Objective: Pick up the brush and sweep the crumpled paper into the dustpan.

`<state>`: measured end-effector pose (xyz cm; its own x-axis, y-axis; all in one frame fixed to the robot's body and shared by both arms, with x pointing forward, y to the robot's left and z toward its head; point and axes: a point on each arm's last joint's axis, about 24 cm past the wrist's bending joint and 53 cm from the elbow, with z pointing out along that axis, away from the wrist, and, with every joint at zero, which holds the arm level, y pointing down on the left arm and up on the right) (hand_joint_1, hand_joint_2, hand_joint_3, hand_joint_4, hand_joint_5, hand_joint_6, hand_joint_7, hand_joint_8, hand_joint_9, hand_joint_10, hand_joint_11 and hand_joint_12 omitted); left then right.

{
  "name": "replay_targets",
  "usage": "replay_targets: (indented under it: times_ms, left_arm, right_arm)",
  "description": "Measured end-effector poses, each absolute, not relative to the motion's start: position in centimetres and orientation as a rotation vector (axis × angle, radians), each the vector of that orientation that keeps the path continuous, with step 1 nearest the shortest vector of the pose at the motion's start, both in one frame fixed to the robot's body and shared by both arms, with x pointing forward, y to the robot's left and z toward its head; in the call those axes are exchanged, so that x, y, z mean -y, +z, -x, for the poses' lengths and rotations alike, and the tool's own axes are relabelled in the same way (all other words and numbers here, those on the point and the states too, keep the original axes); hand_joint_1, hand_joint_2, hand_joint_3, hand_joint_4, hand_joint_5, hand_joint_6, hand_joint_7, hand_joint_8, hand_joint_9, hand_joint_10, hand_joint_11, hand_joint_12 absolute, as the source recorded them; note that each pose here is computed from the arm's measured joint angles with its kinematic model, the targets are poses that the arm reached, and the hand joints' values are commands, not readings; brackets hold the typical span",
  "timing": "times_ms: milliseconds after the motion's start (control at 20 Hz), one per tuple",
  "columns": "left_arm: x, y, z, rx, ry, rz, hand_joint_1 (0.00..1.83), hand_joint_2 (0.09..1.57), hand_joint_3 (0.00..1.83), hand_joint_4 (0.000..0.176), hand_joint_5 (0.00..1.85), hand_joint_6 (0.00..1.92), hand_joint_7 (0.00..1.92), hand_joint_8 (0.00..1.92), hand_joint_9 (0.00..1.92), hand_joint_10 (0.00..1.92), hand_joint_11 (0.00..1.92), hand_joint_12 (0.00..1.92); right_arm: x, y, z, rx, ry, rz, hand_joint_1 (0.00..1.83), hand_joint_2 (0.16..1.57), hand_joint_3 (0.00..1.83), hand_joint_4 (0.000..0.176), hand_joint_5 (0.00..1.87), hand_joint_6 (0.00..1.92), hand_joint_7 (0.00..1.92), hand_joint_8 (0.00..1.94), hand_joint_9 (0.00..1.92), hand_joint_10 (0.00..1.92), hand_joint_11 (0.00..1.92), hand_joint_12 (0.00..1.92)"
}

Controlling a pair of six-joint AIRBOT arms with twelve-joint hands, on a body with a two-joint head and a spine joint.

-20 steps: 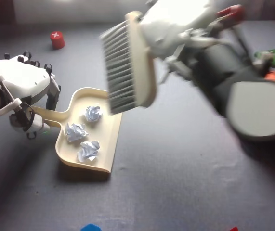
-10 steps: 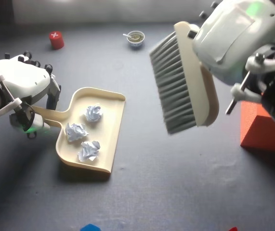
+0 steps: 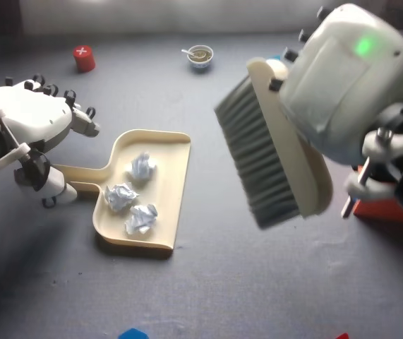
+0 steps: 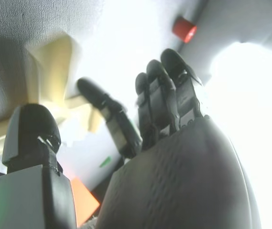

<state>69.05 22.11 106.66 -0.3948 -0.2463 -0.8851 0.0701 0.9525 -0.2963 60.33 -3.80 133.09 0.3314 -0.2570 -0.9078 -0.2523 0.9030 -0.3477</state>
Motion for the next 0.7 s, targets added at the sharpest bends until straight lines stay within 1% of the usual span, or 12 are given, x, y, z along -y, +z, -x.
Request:
replay_targets:
  times_ms: [50,100,150,200,250,300,400,450,500,600,650,700]
  left_arm:
    - [-22.1,106.7,-69.1,-1.947,-0.341,0.126,0.92,0.92,0.00,0.110,0.24,0.01,0.25,0.00,0.26,0.01,0.00,0.74]
    - [-22.1,106.7,-69.1,-1.947,-0.341,0.126,0.92,0.91,0.00,0.106,0.24,0.01,0.26,0.00,0.27,0.01,0.00,0.78]
    - [-22.1,106.7,-69.0,-1.948,-0.342,0.126,0.92,0.90,0.00,0.108,0.25,0.01,0.27,0.01,0.28,0.01,0.00,0.79]
    - [-22.1,106.7,-69.0,-1.949,-0.342,0.126,0.85,0.94,0.00,0.106,0.23,0.01,0.25,0.00,0.25,0.00,0.00,0.71]
    - [-22.0,106.8,-69.1,-1.946,-0.346,0.127,0.85,0.93,0.00,0.111,0.25,0.02,0.26,0.01,0.26,0.01,0.00,0.71]
    - [-22.1,107.1,-69.2,-1.942,-0.350,0.136,0.85,0.93,0.00,0.111,0.25,0.02,0.26,0.01,0.26,0.01,0.00,0.71]
    - [-22.3,108.7,-69.8,-1.913,-0.343,0.130,0.84,0.95,0.00,0.108,0.29,0.01,0.26,0.00,0.26,0.00,0.00,0.71]
    - [-22.4,109.4,-70.1,-1.899,-0.342,0.130,0.81,0.97,0.01,0.108,0.30,0.01,0.26,0.00,0.27,0.00,0.00,0.68]
    - [-22.5,109.9,-70.3,-1.890,-0.342,0.129,0.79,0.98,0.01,0.107,0.32,0.01,0.28,0.00,0.29,0.01,0.00,0.73]
    - [-22.4,110.8,-70.5,-1.885,-0.354,0.128,0.76,1.00,0.01,0.102,0.32,0.00,0.26,0.00,0.27,0.00,0.00,0.72]
    - [-22.1,111.5,-70.6,-1.877,-0.362,0.116,0.75,1.00,0.01,0.105,0.34,0.01,0.28,0.00,0.29,0.01,0.00,0.75]
    - [-21.8,112.5,-70.6,-1.868,-0.379,0.106,0.74,1.01,0.00,0.107,0.34,0.00,0.28,0.00,0.29,0.00,0.00,0.74]
  right_arm:
    - [3.8,132.6,-60.4,-1.254,-0.027,0.493,1.39,1.15,0.00,0.000,0.93,1.92,1.08,1.94,1.34,1.92,1.43,1.92]
    - [4.0,132.0,-60.4,-1.266,-0.057,0.516,1.33,1.13,0.00,0.000,0.92,1.88,1.14,1.94,1.37,1.92,1.44,1.92]
    - [4.0,131.5,-60.3,-1.273,-0.087,0.542,1.27,1.12,0.00,0.000,0.89,1.63,1.16,1.94,1.37,1.92,1.44,1.92]
    - [4.1,130.6,-60.4,-1.309,-0.117,0.565,1.19,1.06,0.00,0.000,1.10,0.79,1.11,1.94,1.28,1.92,1.38,1.92]
    - [4.3,129.7,-60.5,-1.339,-0.137,0.582,1.18,1.05,0.00,0.000,1.13,0.75,1.03,1.94,1.17,1.92,1.28,1.92]
    - [4.4,128.9,-60.5,-1.374,-0.143,0.592,1.18,1.05,0.00,0.000,1.13,0.75,1.03,1.94,1.17,1.92,1.28,1.92]
    - [4.6,127.3,-60.1,-1.437,-0.153,0.615,1.02,0.96,0.00,0.000,0.83,1.81,0.92,1.94,1.02,1.92,1.10,1.92]
    - [4.6,126.8,-59.9,-1.456,-0.163,0.631,0.91,0.94,0.00,0.022,0.80,1.90,0.86,1.94,0.94,1.92,1.00,1.92]
    - [4.6,126.3,-59.6,-1.476,-0.167,0.639,0.87,0.92,0.00,0.000,0.65,1.70,0.68,1.94,0.68,1.92,0.65,1.92]
    - [4.7,125.6,-59.1,-1.521,-0.159,0.645,0.75,0.89,0.00,0.000,0.72,0.85,0.53,1.54,0.46,1.79,0.38,1.92]
    - [4.5,125.5,-58.9,-1.524,-0.158,0.655,0.71,0.88,0.00,0.000,0.66,0.46,0.59,0.81,0.51,1.16,0.32,1.60]
    - [4.3,125.7,-58.7,-1.526,-0.147,0.653,0.61,0.87,0.00,0.000,0.60,0.16,0.62,0.28,0.59,0.54,0.32,1.18]
